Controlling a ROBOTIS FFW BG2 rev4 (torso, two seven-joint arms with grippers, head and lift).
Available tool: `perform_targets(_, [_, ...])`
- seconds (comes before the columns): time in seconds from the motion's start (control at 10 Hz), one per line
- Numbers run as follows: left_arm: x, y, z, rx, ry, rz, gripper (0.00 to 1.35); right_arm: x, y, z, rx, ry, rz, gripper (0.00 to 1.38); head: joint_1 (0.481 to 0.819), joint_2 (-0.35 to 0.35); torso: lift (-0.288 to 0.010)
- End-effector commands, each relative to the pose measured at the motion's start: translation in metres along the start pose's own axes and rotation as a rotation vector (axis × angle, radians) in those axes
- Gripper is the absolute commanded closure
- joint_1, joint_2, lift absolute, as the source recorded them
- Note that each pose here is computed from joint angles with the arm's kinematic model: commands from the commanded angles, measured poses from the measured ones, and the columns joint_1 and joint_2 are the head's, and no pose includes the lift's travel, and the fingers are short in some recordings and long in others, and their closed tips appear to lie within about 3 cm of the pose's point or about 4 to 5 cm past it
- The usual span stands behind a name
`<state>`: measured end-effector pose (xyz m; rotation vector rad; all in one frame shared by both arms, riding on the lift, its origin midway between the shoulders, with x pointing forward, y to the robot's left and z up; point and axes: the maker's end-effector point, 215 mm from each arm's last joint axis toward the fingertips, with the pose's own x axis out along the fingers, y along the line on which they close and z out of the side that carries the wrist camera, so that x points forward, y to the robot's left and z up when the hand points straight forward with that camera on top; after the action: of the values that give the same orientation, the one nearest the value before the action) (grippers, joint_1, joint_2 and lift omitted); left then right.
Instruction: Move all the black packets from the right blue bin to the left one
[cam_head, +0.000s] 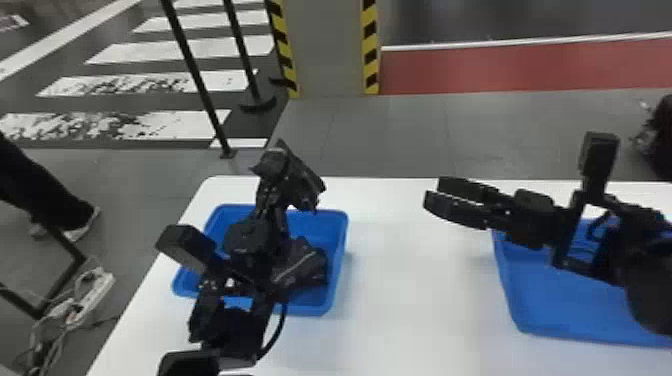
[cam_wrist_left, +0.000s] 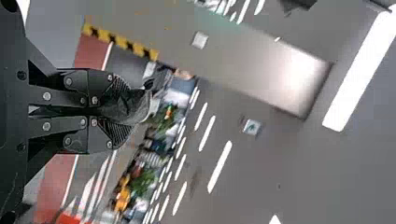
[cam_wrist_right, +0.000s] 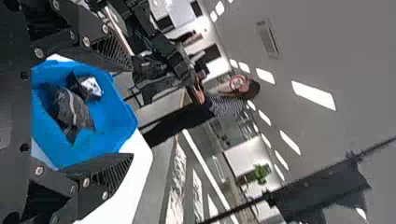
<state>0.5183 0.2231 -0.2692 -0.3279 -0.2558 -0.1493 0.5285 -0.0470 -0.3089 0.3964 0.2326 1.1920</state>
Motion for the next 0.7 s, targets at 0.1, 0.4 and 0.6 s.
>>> perform_targets(0.1, [-0.016, 0.035, -0.011, 0.142, -0.058, 0.122, 1.22, -0.04, -0.015, -0.002, -0.012, -0.03, -0.106, 0.11, 0.692, 0.181, -0.11])
perform_targets(0.4, [-0.019, 0.043, 0.001, 0.202, -0.124, 0.164, 1.22, -0.05, -0.02, -0.009, -0.016, -0.021, -0.146, 0.11, 0.695, 0.18, -0.11])
perform_targets(0.6, [-0.025, 0.047, -0.002, 0.125, -0.151, 0.192, 0.69, -0.05, -0.021, -0.006, -0.023, -0.023, -0.147, 0.11, 0.695, 0.18, -0.11])
